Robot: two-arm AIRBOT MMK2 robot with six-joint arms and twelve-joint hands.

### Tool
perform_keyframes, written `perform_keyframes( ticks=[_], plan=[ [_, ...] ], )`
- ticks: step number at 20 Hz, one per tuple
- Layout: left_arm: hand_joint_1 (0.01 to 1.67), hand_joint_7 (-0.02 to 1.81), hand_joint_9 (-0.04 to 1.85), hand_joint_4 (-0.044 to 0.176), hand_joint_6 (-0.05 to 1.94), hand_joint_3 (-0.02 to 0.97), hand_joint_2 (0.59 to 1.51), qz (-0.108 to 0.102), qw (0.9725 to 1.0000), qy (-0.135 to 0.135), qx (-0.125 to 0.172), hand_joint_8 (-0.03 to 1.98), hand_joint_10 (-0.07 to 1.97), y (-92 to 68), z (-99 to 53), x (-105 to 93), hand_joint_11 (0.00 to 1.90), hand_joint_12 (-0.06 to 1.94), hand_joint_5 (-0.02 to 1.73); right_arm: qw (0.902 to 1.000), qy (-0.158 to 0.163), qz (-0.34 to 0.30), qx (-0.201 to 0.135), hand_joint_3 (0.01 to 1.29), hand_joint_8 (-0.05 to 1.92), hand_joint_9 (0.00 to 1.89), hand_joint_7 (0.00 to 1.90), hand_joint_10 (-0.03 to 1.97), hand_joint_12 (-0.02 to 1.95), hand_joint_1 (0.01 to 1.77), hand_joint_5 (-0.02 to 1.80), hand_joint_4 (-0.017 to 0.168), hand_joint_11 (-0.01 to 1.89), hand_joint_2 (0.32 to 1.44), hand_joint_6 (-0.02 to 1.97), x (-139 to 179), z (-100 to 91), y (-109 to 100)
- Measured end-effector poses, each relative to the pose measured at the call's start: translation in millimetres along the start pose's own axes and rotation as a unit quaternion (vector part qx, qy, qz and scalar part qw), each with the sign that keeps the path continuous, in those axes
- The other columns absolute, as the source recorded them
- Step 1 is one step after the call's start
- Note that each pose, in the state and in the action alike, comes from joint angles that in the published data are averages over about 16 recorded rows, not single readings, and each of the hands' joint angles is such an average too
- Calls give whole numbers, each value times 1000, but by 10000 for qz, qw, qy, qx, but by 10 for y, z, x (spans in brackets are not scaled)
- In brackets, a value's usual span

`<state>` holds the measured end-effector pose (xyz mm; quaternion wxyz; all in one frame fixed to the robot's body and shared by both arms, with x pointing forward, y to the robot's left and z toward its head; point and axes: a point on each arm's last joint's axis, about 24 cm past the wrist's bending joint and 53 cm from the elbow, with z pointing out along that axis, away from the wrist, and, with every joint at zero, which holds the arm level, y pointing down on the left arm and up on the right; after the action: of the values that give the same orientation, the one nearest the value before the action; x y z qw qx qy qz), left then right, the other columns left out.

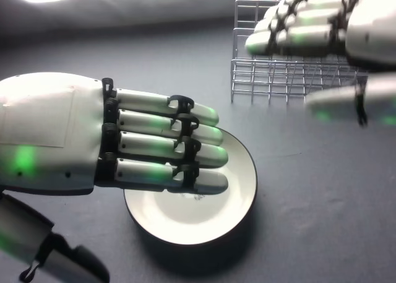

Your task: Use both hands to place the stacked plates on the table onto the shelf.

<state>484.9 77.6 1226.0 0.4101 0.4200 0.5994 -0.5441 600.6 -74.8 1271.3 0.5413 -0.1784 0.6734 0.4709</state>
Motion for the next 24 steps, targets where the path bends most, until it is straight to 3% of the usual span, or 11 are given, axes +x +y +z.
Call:
perform_keyframes(
  ticks=[6, 10, 16, 24],
  plan=[
    [116, 57, 63, -2, 12, 14, 977, -38, 9993, 339, -130, 1, 17, 103, -79, 99, 31, 182, 55, 9998, -24, -145, -156, 14, 6, 169, 200, 33, 529, 59, 197, 3, 10, 1431, 15, 15, -19, 48],
    [197, 57, 65, -2, 12, 14, 904, -94, 9974, 669, -259, 1, 17, 196, -145, 259, 39, 197, 44, 9996, -55, -187, -182, 14, 6, 177, 210, 33, 543, 51, 204, 4, 10, 1430, 14, 6, -20, 52],
    [331, 62, 76, -2, 12, 14, 870, -60, 9917, 1217, -420, 1, 17, 329, -204, 539, 51, 224, 37, 9994, -94, -307, -142, 14, 7, 172, 206, 33, 540, 47, 201, 3, 10, 1429, 14, -20, 0, -2],
    [428, 64, 79, -1, 12, 13, 865, 26, 9826, 1726, -692, 2, 17, 542, -117, 889, 39, 296, 33, 9987, -114, -481, -123, 14, 6, 177, 211, 32, 569, 44, 200, 3, 11, 1429, 14, -34, 52, -85]
  ],
)
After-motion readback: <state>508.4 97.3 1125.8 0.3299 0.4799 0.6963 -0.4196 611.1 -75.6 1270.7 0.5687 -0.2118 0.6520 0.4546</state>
